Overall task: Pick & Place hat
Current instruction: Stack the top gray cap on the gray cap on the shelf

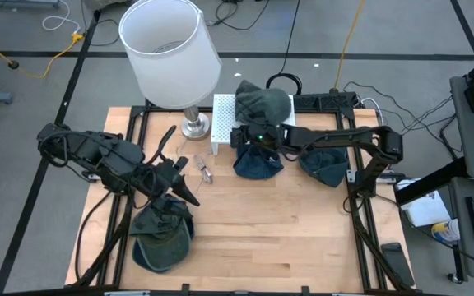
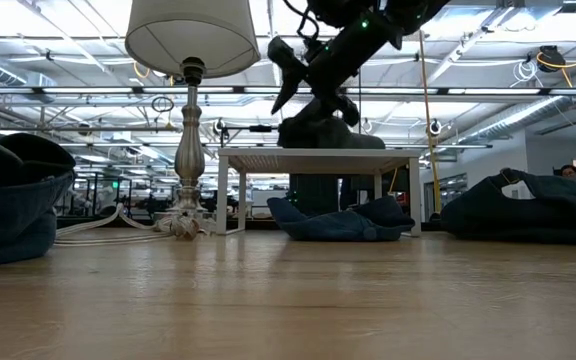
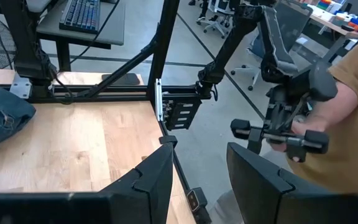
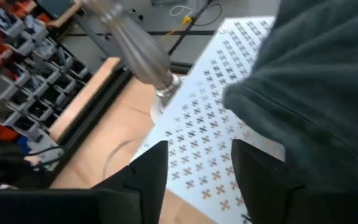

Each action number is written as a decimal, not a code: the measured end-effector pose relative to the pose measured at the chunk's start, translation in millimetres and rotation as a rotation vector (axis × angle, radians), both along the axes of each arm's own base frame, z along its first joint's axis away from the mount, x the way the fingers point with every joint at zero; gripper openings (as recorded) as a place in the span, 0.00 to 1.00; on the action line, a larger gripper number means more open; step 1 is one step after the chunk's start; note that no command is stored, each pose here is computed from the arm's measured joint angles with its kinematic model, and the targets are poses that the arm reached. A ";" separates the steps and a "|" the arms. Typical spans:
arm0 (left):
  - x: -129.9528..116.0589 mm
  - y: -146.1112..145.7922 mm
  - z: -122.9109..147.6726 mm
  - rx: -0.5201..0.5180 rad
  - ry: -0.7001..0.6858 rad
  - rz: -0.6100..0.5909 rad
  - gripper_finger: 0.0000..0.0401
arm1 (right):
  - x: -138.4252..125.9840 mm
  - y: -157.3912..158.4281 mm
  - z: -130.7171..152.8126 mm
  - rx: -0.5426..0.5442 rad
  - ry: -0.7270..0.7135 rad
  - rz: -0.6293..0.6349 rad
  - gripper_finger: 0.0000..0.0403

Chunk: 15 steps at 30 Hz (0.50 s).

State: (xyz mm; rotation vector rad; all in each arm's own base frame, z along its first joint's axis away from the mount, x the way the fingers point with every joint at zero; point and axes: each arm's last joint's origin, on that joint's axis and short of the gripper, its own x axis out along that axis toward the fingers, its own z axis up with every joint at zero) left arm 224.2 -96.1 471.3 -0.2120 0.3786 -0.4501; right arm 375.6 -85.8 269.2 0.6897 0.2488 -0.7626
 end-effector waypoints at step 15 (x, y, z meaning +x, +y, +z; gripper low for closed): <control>0.0 0.1 0.0 0.013 -0.007 -0.002 0.38 | -63.3 -21.8 77.4 -0.100 -0.096 -0.014 0.49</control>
